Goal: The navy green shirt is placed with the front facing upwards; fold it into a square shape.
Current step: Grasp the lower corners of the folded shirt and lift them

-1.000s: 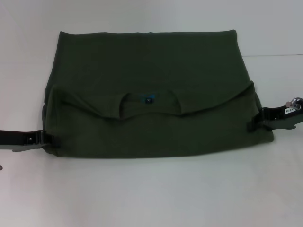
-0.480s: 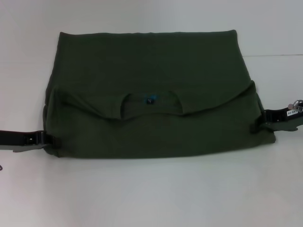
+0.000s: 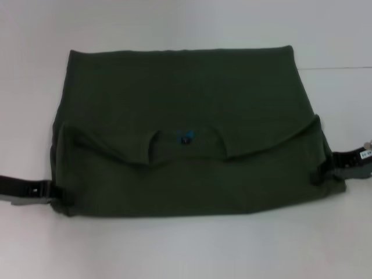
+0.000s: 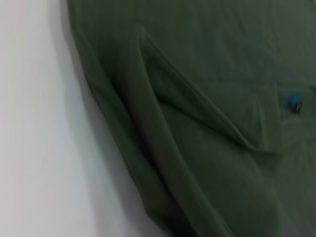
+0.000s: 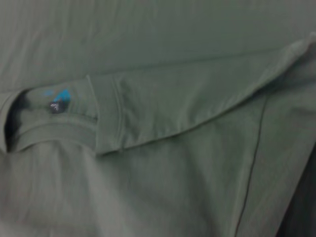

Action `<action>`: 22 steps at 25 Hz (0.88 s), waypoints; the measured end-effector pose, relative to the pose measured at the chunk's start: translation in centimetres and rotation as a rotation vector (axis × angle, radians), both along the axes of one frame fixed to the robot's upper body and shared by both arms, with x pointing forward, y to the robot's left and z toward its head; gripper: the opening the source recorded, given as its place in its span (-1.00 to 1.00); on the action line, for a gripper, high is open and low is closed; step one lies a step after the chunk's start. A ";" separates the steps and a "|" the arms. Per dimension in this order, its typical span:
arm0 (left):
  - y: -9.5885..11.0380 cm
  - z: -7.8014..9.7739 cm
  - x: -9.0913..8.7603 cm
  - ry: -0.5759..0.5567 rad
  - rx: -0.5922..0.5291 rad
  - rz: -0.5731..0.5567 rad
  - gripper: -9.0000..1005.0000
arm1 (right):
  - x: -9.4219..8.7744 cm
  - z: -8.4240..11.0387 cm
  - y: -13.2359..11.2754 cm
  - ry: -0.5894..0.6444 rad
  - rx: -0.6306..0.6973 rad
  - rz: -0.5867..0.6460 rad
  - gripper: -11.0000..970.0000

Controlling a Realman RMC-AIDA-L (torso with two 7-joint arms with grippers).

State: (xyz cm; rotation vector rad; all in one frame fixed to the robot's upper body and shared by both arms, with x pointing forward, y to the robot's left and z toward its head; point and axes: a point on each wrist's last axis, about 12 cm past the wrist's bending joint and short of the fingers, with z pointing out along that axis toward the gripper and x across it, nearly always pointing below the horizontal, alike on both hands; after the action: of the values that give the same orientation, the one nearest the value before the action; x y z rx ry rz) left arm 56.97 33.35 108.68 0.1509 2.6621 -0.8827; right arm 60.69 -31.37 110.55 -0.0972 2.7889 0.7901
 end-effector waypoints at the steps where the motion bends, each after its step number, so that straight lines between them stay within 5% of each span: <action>1: 0.1 0.1 -0.3 0.019 0.002 -0.019 -0.80 | -0.4 0.1 -0.1 0.019 0.009 0.013 -0.83; 16: -1.2 1.5 -3.2 0.267 -0.006 -0.306 -0.80 | -4.5 -0.4 -1.3 0.247 -0.012 0.175 -0.83; 22: -1.7 1.8 -3.4 0.293 -0.029 -0.342 -0.81 | -5.4 -0.5 -1.5 0.295 -0.022 0.225 -0.83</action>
State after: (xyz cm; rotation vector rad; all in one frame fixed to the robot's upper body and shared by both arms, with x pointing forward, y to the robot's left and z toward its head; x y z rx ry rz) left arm 53.56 31.70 110.50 0.5195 2.9441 -1.1227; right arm 55.27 -32.92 110.02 -0.3292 3.1046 0.8894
